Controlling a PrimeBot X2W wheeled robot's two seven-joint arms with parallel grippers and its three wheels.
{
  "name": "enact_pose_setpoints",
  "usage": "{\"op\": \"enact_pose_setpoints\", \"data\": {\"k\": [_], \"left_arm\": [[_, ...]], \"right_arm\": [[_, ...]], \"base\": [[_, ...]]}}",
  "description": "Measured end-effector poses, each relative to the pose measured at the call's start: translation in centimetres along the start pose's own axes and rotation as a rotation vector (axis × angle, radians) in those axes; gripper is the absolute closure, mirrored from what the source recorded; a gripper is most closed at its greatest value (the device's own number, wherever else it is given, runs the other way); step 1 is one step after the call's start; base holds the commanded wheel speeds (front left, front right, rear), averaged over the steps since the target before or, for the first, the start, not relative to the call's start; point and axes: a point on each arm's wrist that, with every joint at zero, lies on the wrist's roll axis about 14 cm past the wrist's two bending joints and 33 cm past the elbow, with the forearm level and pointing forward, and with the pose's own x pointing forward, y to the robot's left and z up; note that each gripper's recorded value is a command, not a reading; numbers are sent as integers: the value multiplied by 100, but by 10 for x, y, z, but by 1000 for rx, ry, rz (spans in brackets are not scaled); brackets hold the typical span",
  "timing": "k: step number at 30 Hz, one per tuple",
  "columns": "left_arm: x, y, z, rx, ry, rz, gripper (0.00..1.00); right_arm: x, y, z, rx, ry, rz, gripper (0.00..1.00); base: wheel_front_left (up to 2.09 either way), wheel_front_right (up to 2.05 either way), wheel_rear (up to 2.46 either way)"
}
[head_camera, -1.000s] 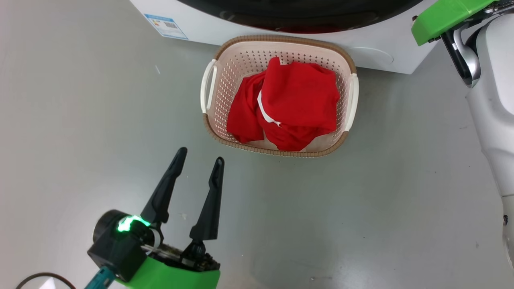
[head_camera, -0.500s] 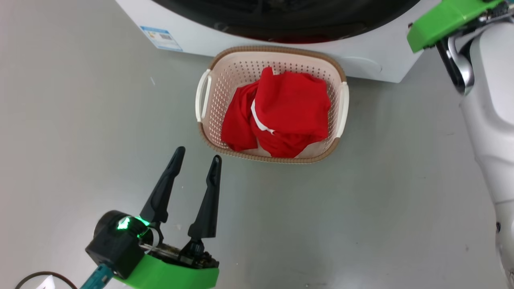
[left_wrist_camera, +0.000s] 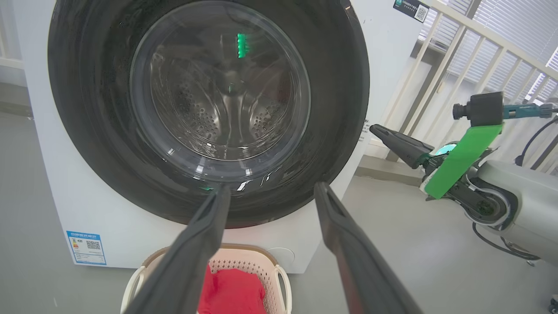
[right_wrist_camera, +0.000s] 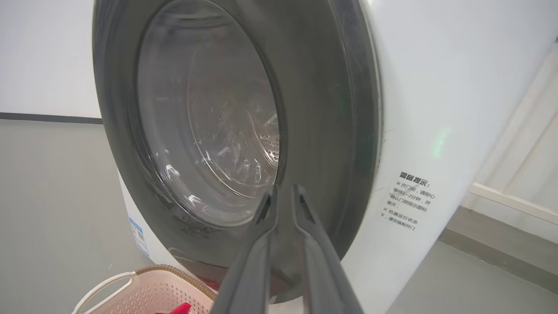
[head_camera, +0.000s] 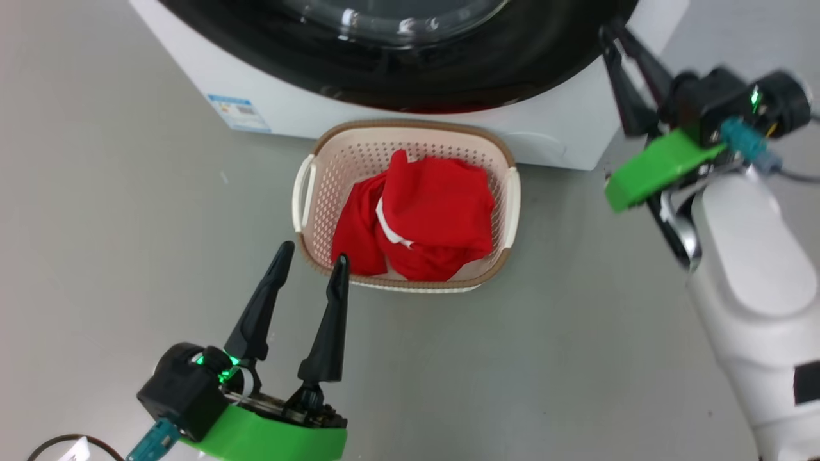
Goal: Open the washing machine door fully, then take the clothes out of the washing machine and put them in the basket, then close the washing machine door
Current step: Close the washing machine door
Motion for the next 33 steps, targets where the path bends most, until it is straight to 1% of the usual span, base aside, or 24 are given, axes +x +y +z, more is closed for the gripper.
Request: {"op": "enact_pose_setpoints", "data": {"k": [1, 2, 3, 6, 14, 20, 26, 33], "left_arm": [[0, -2, 2, 0, -5, -6, 0], [0, -4, 3, 5, -10, -13, 0], [0, -6, 5, 12, -13, -19, 0], [-1, -8, 9, 43, -23, -22, 0], [-9, -19, 10, 34, -23, -44, 0], [-14, -30, 14, 26, -32, -71, 0], [-19, -37, 19, 31, -45, -90, 0], [-30, -38, 24, 54, -52, -90, 0]], "right_arm": [[-6, 0, -1, 3, 4, -5, 22], [-13, 0, -2, 8, 7, -11, 3], [-20, 1, -3, 11, 11, -17, 0], [-42, 3, -4, 25, 17, -36, 0], [-98, -14, 8, 36, -7, -151, 0], [-137, -38, 21, 3, -24, -253, 0], [-171, -44, 35, -7, -52, -319, 0], [-213, -52, 47, -26, -72, -395, 0]], "base": [[0, 0, 0], [0, 0, 0], [0, 0, 0], [0, 0, 0], [0, 0, 0], [0, 0, 0], [0, 0, 0], [0, 0, 0]]}}
